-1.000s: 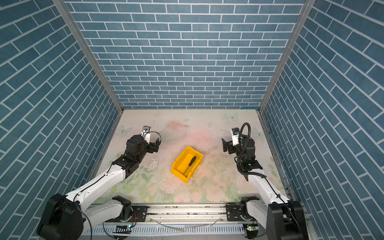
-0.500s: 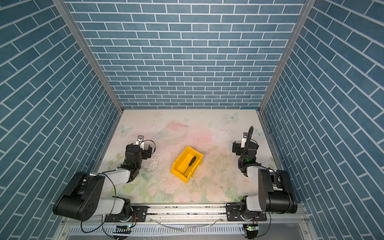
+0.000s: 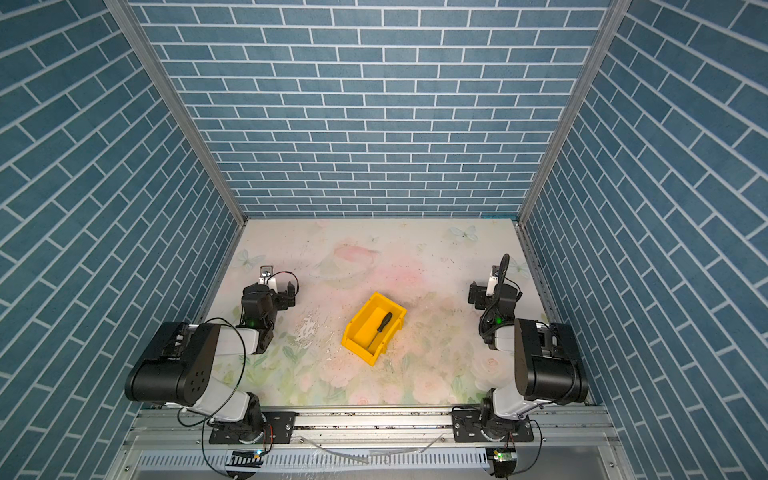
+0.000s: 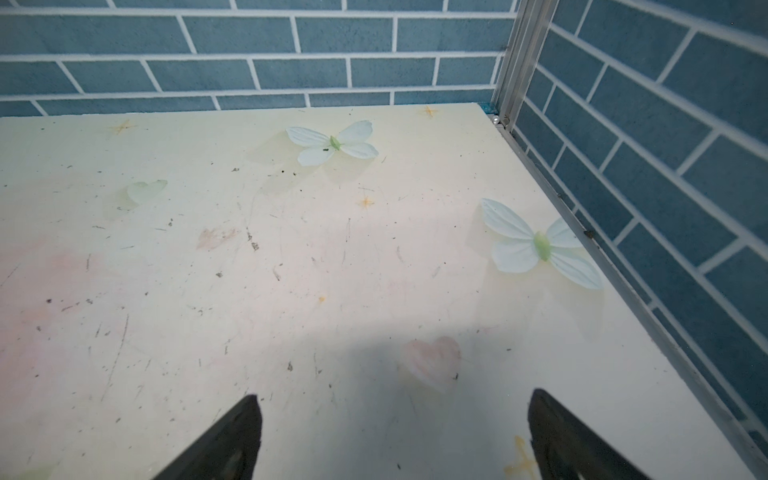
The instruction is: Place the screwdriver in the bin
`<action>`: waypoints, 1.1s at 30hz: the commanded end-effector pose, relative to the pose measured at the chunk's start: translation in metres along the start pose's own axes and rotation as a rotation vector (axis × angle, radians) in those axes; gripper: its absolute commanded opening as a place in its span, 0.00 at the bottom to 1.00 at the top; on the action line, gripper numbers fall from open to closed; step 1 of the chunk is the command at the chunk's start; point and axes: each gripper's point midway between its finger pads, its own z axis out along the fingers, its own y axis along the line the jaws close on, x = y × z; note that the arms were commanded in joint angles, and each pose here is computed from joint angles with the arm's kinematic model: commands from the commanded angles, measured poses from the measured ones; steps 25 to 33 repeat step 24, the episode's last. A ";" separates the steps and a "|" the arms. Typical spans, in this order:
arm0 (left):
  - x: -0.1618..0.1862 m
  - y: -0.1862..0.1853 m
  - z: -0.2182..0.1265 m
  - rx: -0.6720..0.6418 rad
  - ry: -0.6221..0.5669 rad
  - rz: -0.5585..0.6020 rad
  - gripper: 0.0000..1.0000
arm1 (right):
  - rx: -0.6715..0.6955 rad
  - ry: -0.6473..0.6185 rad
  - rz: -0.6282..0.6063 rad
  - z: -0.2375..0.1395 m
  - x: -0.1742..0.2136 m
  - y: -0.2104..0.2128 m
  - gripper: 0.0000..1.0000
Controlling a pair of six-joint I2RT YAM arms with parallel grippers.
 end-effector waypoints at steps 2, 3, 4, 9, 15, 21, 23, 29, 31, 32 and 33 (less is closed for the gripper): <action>-0.010 0.000 0.002 0.009 -0.027 -0.029 1.00 | -0.013 -0.014 0.033 0.006 -0.010 0.001 0.99; -0.012 0.001 0.003 0.004 -0.036 -0.026 1.00 | -0.013 -0.011 0.032 0.006 -0.010 0.001 0.99; -0.011 0.000 0.002 0.006 -0.032 -0.026 1.00 | -0.014 -0.011 0.032 0.006 -0.010 0.001 0.99; -0.011 0.000 0.002 0.006 -0.033 -0.025 1.00 | -0.013 -0.013 0.031 0.006 -0.010 0.001 0.98; -0.010 0.000 0.003 0.007 -0.028 -0.024 1.00 | -0.013 -0.011 0.031 0.006 -0.010 0.001 0.97; -0.011 0.000 0.003 0.006 -0.029 -0.024 1.00 | -0.012 -0.011 0.031 0.006 -0.009 0.001 0.97; -0.011 0.000 0.003 0.006 -0.031 -0.025 1.00 | -0.012 -0.014 0.031 0.005 -0.010 0.001 0.98; -0.011 0.000 0.002 0.006 -0.032 -0.025 1.00 | -0.012 -0.014 0.031 0.005 -0.010 0.001 0.98; -0.011 0.000 0.002 0.006 -0.032 -0.025 1.00 | -0.012 -0.014 0.031 0.005 -0.010 0.001 0.98; -0.011 0.000 0.002 0.006 -0.032 -0.025 1.00 | -0.012 -0.014 0.031 0.005 -0.010 0.001 0.98; -0.011 0.000 0.002 0.006 -0.032 -0.025 1.00 | -0.012 -0.014 0.031 0.005 -0.010 0.001 0.98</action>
